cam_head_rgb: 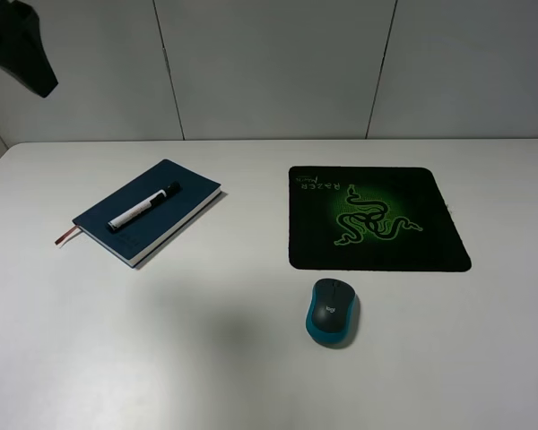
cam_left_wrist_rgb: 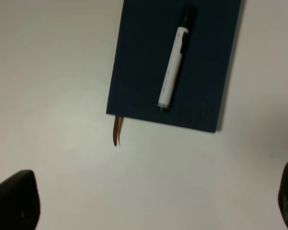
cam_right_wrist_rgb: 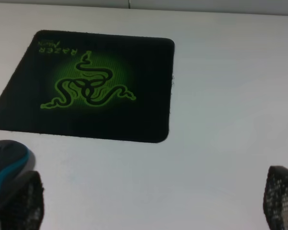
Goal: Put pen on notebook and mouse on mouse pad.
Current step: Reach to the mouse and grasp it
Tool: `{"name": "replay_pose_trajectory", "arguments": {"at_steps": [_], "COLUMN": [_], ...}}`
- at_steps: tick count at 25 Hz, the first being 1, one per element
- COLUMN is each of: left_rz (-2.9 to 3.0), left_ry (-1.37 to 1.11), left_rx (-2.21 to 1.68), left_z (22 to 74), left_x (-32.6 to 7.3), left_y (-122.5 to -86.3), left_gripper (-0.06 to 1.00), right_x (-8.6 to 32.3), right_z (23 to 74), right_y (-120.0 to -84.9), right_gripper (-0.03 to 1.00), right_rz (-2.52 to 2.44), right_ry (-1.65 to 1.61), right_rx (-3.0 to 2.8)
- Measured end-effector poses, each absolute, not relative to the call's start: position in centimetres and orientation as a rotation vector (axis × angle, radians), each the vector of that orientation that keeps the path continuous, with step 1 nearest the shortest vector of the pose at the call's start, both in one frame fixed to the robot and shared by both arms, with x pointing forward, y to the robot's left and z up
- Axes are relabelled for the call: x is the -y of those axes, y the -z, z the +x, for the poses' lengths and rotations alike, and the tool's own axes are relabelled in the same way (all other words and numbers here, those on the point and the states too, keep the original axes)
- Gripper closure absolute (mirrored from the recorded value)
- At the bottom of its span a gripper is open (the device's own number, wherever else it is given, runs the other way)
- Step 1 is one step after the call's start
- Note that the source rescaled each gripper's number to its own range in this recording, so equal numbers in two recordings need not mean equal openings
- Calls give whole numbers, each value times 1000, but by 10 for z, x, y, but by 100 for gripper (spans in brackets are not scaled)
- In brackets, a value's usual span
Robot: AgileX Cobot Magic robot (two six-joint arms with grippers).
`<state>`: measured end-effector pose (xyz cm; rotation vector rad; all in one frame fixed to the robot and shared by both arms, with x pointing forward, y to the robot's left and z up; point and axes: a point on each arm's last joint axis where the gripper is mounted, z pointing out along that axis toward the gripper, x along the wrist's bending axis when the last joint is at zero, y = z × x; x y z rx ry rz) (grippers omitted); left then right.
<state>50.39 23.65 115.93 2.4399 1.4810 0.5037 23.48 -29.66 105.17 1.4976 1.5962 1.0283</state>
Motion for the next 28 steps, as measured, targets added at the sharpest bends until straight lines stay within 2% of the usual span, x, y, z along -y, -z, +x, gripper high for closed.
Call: {"name": "replay_pose_trajectory", "arguments": {"at_steps": [11, 23, 28], "left_rz": [2355, 2178, 2089], "left_ry": [-539, -623, -653], "left_rx": [-1511, -1406, -1343], "left_z": [406, 289, 257], "left_x": [-263, -290, -295], "left_y": [-1152, -1117, -1102], "left_gripper": [-5, -5, -5], "right_x": [297, 297, 297], "right_z": [235, 235, 235], "right_y": [-1052, -1052, -1052], "right_gripper": [-3, -3, -3], "right_rz": [1498, 1498, 1498], "right_ry": [-1028, -1028, -1028], "right_rx": [-1596, -1596, -1596]}}
